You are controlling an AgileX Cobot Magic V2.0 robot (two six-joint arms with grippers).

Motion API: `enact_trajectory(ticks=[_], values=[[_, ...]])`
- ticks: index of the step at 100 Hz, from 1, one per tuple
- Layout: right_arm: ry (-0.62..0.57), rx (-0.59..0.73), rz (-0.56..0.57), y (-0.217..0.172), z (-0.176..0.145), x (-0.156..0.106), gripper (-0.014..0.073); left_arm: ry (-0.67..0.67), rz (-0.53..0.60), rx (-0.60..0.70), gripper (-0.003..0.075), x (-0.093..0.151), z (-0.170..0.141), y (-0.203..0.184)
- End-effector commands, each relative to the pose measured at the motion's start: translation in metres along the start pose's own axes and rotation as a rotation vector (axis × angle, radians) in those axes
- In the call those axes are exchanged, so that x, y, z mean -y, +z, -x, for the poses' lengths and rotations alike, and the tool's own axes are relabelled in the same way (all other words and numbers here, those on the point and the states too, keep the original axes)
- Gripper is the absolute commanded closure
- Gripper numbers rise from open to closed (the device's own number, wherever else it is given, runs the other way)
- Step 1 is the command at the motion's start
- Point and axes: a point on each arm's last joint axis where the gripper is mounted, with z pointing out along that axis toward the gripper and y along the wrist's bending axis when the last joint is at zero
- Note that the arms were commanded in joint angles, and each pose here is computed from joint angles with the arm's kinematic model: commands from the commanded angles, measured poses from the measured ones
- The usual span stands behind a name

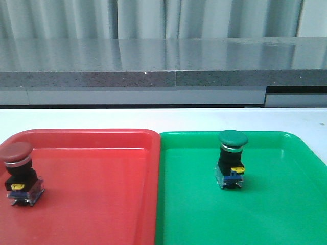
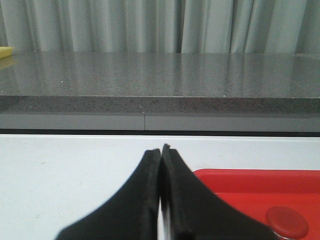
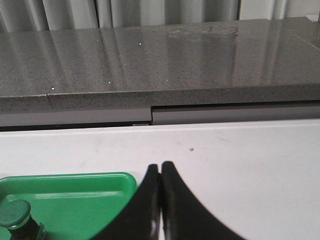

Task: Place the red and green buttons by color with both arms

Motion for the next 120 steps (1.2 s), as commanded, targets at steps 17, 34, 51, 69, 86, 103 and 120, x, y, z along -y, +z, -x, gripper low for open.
enact_trajectory(ticks=[17, 34, 51, 69, 86, 103, 120], values=[[-0.037, 0.132, 0.035, -0.006, -0.008, -0.001, 0.0659, -0.018, -0.006, 0.108, 0.0741, 0.000, 0.006, -0.003], [-0.019, 0.197, 0.016, -0.005, -0.016, -0.001, 0.0658, -0.018, -0.006, 0.108, 0.0741, 0.000, 0.006, -0.003], [0.028, 0.247, 0.006, 0.000, -0.027, -0.001, 0.0658, -0.018, -0.006, 0.108, 0.0741, 0.000, 0.006, -0.003], [0.027, 0.300, 0.006, 0.006, -0.045, 0.000, 0.0658, -0.018, -0.006, 0.108, 0.0741, 0.000, 0.006, -0.003], [0.013, 0.351, 0.009, 0.000, -0.051, 0.001, 0.0658, -0.018, -0.006, 0.108, 0.0741, 0.000, 0.006, -0.003], [0.002, 0.309, -0.001, 0.002, -0.055, 0.001, 0.0658, -0.018, -0.006, 0.108, 0.0741, 0.000, 0.006, -0.003], [0.001, 0.308, -0.001, 0.002, -0.055, 0.001, 0.0658, -0.018, -0.006, 0.108, 0.0741, 0.000, 0.006, -0.003]])
